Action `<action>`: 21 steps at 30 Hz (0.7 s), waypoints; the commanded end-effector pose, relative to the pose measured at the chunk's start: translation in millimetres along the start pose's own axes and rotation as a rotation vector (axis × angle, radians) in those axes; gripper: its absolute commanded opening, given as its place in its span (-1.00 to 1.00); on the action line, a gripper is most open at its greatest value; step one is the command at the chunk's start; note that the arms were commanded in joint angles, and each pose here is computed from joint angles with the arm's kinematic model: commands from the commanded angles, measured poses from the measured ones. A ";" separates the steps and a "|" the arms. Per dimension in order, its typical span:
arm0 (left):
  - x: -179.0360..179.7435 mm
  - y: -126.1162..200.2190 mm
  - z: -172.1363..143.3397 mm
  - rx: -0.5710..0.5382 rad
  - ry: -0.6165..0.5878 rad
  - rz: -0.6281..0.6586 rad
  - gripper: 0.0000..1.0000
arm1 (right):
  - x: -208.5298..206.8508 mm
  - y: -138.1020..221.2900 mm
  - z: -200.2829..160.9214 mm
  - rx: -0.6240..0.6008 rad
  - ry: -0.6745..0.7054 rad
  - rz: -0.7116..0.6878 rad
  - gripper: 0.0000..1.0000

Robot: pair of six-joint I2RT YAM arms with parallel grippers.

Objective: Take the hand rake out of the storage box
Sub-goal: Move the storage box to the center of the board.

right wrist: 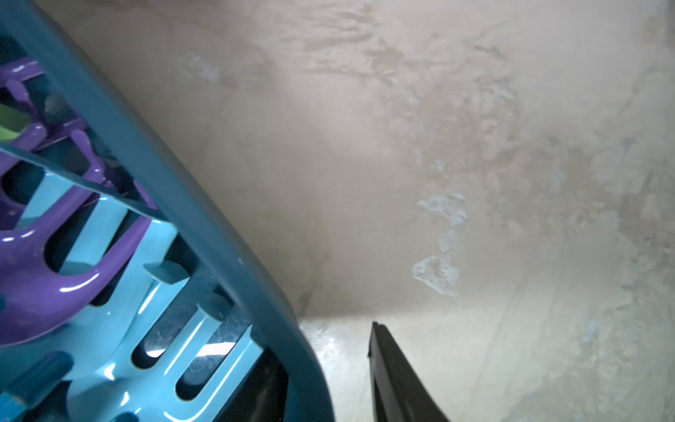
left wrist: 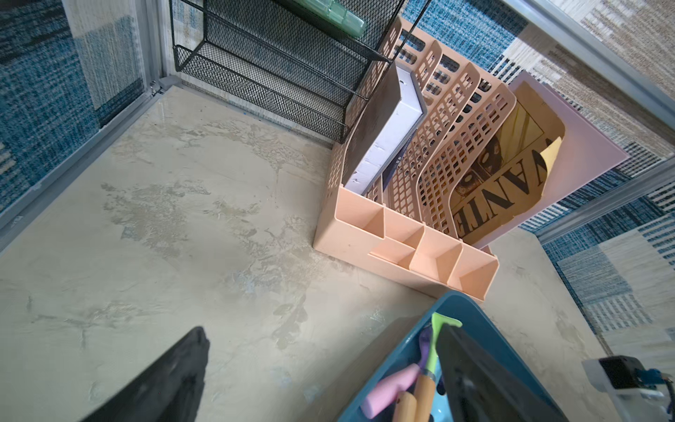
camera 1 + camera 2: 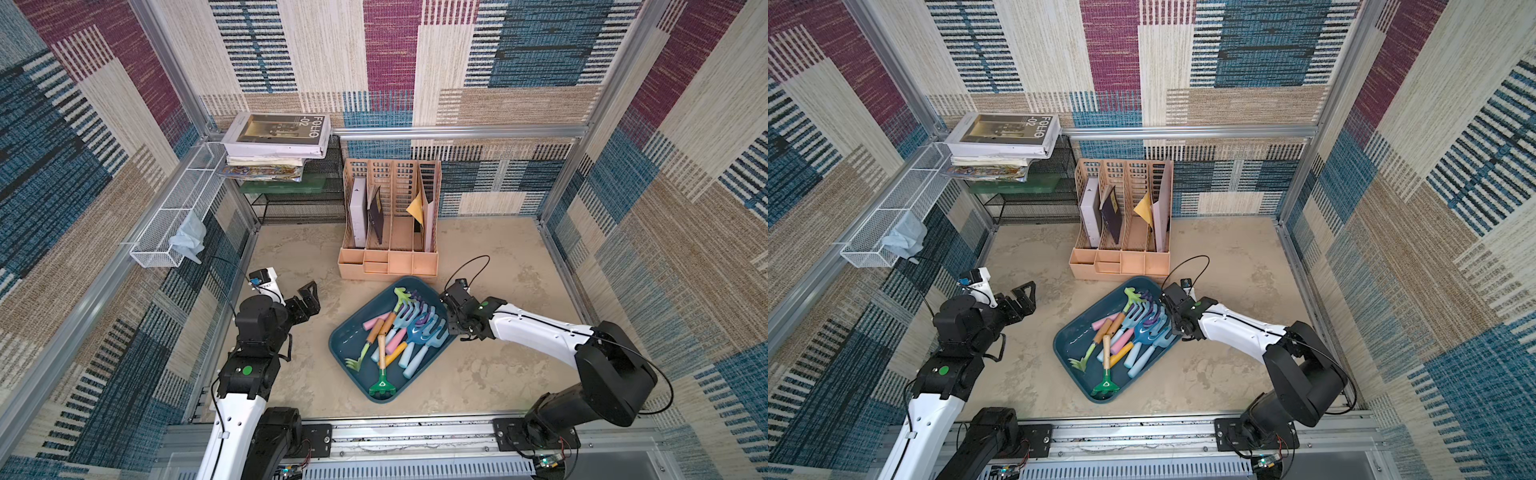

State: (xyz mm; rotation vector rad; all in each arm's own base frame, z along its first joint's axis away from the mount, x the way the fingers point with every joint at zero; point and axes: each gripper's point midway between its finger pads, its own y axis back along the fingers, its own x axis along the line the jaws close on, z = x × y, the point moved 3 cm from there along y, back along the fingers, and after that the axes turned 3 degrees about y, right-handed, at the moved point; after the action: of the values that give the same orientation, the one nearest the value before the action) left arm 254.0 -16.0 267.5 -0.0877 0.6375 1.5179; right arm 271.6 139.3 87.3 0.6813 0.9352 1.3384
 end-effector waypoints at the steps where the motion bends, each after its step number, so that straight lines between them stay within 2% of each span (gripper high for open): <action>1: 1.7 1.5 5.3 -0.032 0.000 0.016 0.98 | -32.4 -2.0 -12.7 0.052 -0.076 -0.104 -0.26; 5: 2.3 0.9 4.0 -0.027 -0.002 0.020 0.98 | -60.8 1.2 -16.2 0.047 -0.184 -0.116 -0.26; 12: 3.8 1.1 2.0 -0.025 -0.005 0.028 0.98 | -123.6 -4.5 -22.3 0.046 -0.343 -0.147 -0.14; 17: 5.9 0.8 0.5 -0.028 -0.003 0.037 0.98 | -131.5 -13.1 -11.4 0.045 -0.368 -0.100 -0.01; 19: 6.5 0.7 -0.3 -0.025 -0.002 0.040 0.98 | -118.8 -11.5 -5.8 0.046 -0.315 -0.069 0.10; 21: 7.0 1.2 0.1 -0.028 -0.002 0.043 0.98 | -108.8 -3.1 -3.4 0.023 -0.297 -0.071 0.39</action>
State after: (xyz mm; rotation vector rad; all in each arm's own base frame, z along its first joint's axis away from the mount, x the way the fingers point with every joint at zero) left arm 252.2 -10.8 262.3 -0.0860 0.6319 1.5623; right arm 269.1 18.0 94.0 0.8569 0.7273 1.0723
